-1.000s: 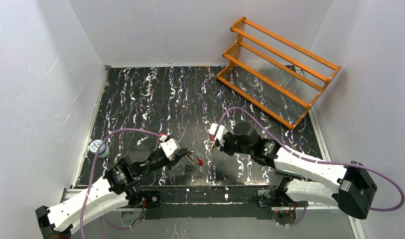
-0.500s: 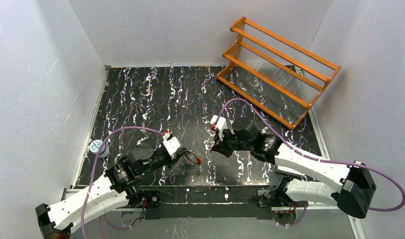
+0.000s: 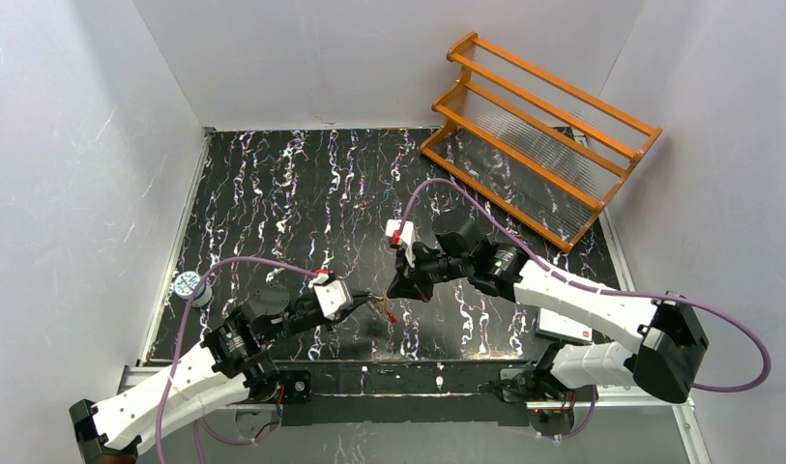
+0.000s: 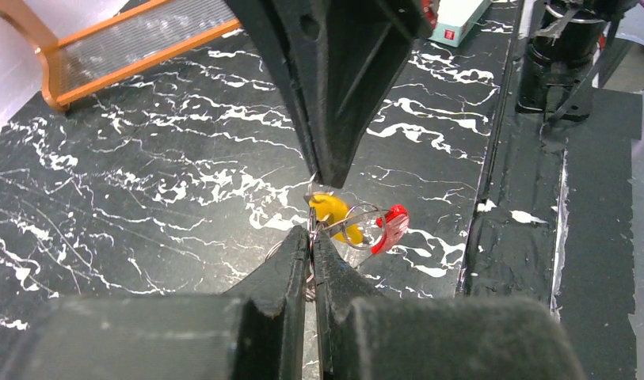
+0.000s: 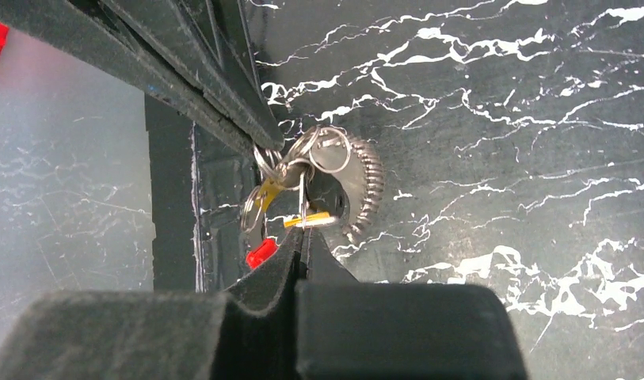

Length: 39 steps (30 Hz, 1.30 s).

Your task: Put the keys on the keyring

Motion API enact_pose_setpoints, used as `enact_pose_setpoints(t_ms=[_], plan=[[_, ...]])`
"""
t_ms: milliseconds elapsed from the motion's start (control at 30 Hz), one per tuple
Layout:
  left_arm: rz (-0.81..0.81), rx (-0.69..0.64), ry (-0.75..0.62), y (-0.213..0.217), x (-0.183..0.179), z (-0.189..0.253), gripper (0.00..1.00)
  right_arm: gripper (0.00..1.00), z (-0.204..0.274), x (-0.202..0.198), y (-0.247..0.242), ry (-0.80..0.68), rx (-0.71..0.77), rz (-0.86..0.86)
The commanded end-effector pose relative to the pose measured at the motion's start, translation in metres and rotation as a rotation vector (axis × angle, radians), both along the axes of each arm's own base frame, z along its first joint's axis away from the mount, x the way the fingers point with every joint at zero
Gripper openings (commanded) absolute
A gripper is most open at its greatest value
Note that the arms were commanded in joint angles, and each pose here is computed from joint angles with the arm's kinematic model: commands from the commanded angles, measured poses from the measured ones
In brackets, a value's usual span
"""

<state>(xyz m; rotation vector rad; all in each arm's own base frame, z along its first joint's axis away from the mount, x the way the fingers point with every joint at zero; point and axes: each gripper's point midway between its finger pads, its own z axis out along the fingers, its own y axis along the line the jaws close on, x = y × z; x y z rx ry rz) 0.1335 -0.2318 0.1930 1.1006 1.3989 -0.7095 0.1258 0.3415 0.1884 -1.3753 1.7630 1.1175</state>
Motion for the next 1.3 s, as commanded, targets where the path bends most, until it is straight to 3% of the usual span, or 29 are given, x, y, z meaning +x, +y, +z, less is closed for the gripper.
enact_pose_setpoints(t_ms=[0, 900, 1267], plan=[[-0.077, -0.040, -0.073, -0.008, -0.008, 0.014, 0.00, 0.01, 0.034, -0.003, 0.012, -0.064, 0.086, 0.083], [-0.022, -0.039, -0.013, -0.010, 0.001, 0.010, 0.00, 0.01, 0.047, -0.020, 0.012, -0.056, 0.111, 0.193], [-0.043, -0.046, -0.006, -0.014, -0.001, 0.010, 0.00, 0.01, 0.049, -0.010, 0.021, -0.040, 0.108, 0.147]])
